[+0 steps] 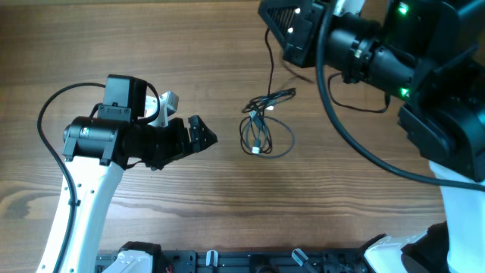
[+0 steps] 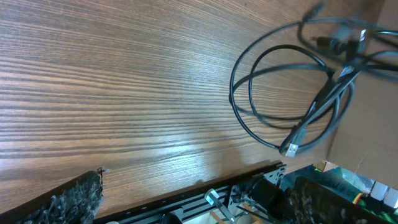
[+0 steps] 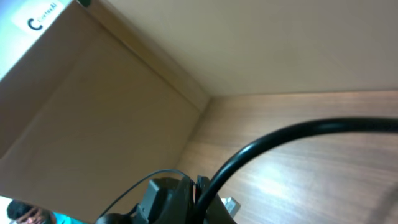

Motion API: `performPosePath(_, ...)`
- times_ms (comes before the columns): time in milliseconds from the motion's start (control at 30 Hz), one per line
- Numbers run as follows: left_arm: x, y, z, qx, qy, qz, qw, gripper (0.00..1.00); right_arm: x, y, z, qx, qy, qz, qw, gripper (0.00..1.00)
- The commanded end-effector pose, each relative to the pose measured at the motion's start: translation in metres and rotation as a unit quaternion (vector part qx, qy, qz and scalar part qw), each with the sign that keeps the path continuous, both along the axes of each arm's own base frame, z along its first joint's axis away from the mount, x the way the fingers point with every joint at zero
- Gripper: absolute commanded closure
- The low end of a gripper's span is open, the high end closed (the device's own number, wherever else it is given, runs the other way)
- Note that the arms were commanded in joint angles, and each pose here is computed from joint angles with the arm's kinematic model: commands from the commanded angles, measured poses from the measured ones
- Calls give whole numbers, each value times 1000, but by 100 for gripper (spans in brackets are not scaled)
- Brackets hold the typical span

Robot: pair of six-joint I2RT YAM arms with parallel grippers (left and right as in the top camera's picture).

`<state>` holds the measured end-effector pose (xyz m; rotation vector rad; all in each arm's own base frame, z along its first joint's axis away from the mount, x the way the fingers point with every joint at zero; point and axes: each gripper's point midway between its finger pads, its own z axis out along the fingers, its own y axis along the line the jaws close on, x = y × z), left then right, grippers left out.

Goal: Untangle cables

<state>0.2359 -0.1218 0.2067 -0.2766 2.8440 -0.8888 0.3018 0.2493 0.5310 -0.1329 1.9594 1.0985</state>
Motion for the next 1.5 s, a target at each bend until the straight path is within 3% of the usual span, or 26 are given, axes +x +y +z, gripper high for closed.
performPosePath(0, 0, 1, -4, 6, 4, 2, 1000, 0, 25, -24, -33, -37, 56, -101, 993, 96)
performPosePath(33, 0, 1, -4, 6, 5, 2, 1000, 0, 32, -30, -60, -30, 132, -147, 980, 96)
performPosePath(67, 0, 1, -4, 6, 5, 2, 1000, 0, 32, -11, -89, 26, 256, -153, 954, 96)
performPosePath(100, 0, 1, -4, 6, 6, 2, 1000, 0, 31, 0, -84, 37, 253, -121, 959, 96)
performPosePath(200, -2, 1, -5, 7, 9, 2, 1000, 0, 20, 44, -8, 112, 124, 45, 985, 95)
performPosePath(267, -2, 1, -5, 7, 10, 2, 1000, 0, 26, 26, 12, 124, 81, -3, 989, 96)
performPosePath(333, -2, 1, -5, 7, 10, 2, 1000, 0, 46, -7, -18, 59, 85, -116, 988, 96)
performPosePath(367, -2, 1, -5, 7, 10, 2, 1000, 0, 56, -30, -56, -3, 122, -192, 974, 95)
performPosePath(467, 2, 1, -4, 6, 1, 2, 1000, 0, 62, -30, -89, -67, 145, -192, 968, 96)
performPosePath(567, 2, 1, -3, 6, 1, 2, 1000, 0, 50, 2, -30, -10, 43, -79, 996, 96)
performPosePath(700, 2, 1, -4, 6, 1, 2, 1000, 0, 3, -49, 81, 119, -84, -131, 981, 95)
performPosePath(733, 2, 1, -4, 6, 1, 2, 1000, 0, -3, -58, 86, 122, -91, -143, 978, 96)
performPosePath(833, 4, 0, -3, 5, -5, 2, 1000, 0, -3, -59, 58, 81, -52, -149, 984, 96)
performPosePath(933, 6, 0, -2, 4, -9, 2, 1000, 0, 28, -65, -5, -44, -6, -198, 979, 95)
performPosePath(967, 6, 0, -2, 4, -8, 2, 1000, 0, 37, -51, -25, -89, -2, -168, 982, 96)
performPosePath(1033, 6, 0, -2, 4, -8, 2, 1000, 0, 41, -27, -24, -78, -13, -113, 990, 96)
performPosePath(1133, 5, 0, -3, 5, -6, 2, 1000, 0, 34, -29, 19, -27, -74, -113, 990, 96)
performPosePath(1233, 4, 0, -3, 5, -4, 2, 1000, 0, 24, -36, 33, -16, -91, -116, 989, 96)
performPosePath(1467, 6, 0, -2, 4, -10, 2, 1000, 0, 42, -61, -55, -192, -7, -165, 967, 96)
